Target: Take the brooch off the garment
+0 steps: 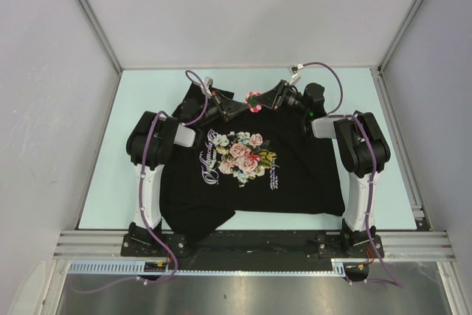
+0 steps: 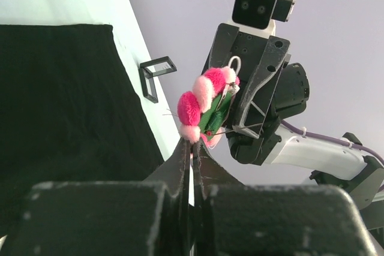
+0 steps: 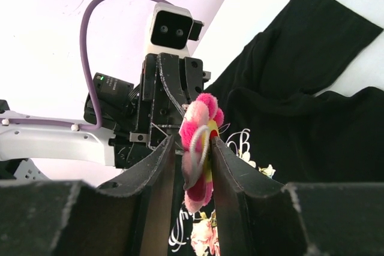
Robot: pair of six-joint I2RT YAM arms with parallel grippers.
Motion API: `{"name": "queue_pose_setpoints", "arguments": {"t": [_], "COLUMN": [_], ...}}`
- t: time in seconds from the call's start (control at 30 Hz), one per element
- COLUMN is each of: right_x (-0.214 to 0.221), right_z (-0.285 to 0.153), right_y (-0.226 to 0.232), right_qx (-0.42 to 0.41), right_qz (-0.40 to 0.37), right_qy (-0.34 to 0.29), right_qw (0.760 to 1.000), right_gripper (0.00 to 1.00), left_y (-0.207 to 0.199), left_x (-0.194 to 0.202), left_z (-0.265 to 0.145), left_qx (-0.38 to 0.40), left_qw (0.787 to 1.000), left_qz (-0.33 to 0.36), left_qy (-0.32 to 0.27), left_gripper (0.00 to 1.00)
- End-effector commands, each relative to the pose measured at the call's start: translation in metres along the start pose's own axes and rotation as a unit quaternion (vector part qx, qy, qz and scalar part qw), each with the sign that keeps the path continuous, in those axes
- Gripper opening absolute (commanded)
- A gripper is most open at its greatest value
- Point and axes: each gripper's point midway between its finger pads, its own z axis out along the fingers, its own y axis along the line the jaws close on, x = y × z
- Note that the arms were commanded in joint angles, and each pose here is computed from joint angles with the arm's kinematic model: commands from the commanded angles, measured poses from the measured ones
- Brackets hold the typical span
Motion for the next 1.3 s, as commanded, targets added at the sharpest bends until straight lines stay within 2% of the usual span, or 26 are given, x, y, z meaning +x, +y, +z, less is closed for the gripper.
{"name": "queue_pose_setpoints", "arguments": {"t": [0.0, 0.37, 0.63, 0.73, 0.8, 0.83, 0.9, 0.93, 1.03, 1.27], "right_x": [-0.008, -0.007, -0.01, -0.011, -0.012, -0.012, -0.013, -0.011, -0.014, -0.014], "right_z": [0.008, 0.01, 0.009, 0.007, 0.006, 0.005, 0.004, 0.004, 0.002, 0.0], "right_y": [0.009, 0.005, 0.009, 0.013, 0.017, 0.018, 0.018, 0.018, 0.026, 0.032], "right_qx": [-0.016, -0.001, -0.009, -0.019, -0.028, -0.03, -0.031, -0.034, -0.057, -0.075], "right_qz": [-0.035, -0.038, -0.039, -0.039, -0.037, -0.037, -0.034, -0.03, -0.016, -0.014], "right_qy": [-0.005, -0.004, -0.003, -0.002, 0.0, 0.001, 0.001, 0.003, 0.0, 0.002], "right_qw": [0.999, 0.999, 0.999, 0.999, 0.999, 0.999, 0.999, 0.999, 0.998, 0.997], "right_gripper": [0.34, 0.25, 0.0, 0.0, 0.0, 0.0, 0.0, 0.0, 0.0, 0.0], "left_y": [-0.071, -0.077, -0.076, -0.075, -0.074, -0.073, -0.076, -0.077, -0.075, -0.078], "left_x": [-0.012, -0.009, -0.008, -0.006, -0.006, -0.006, -0.006, -0.007, -0.006, 0.001], "left_z": [-0.004, -0.003, -0.002, -0.002, -0.002, -0.003, -0.003, -0.003, -0.001, 0.005], "left_qx": [0.138, 0.14, 0.139, 0.136, 0.129, 0.126, 0.118, 0.112, 0.085, 0.061], "left_qw": [0.98, 0.979, 0.979, 0.978, 0.979, 0.978, 0.978, 0.975, 0.971, 0.961], "left_qz": [0.139, 0.148, 0.149, 0.155, 0.158, 0.167, 0.173, 0.193, 0.225, 0.269], "left_qy": [-0.035, -0.031, -0.026, -0.017, -0.012, -0.011, -0.006, -0.009, -0.008, -0.003], "left_gripper": [0.0, 0.0, 0.0, 0.01, 0.08, 0.17, 0.25, 0.35, 0.47, 0.59]}}
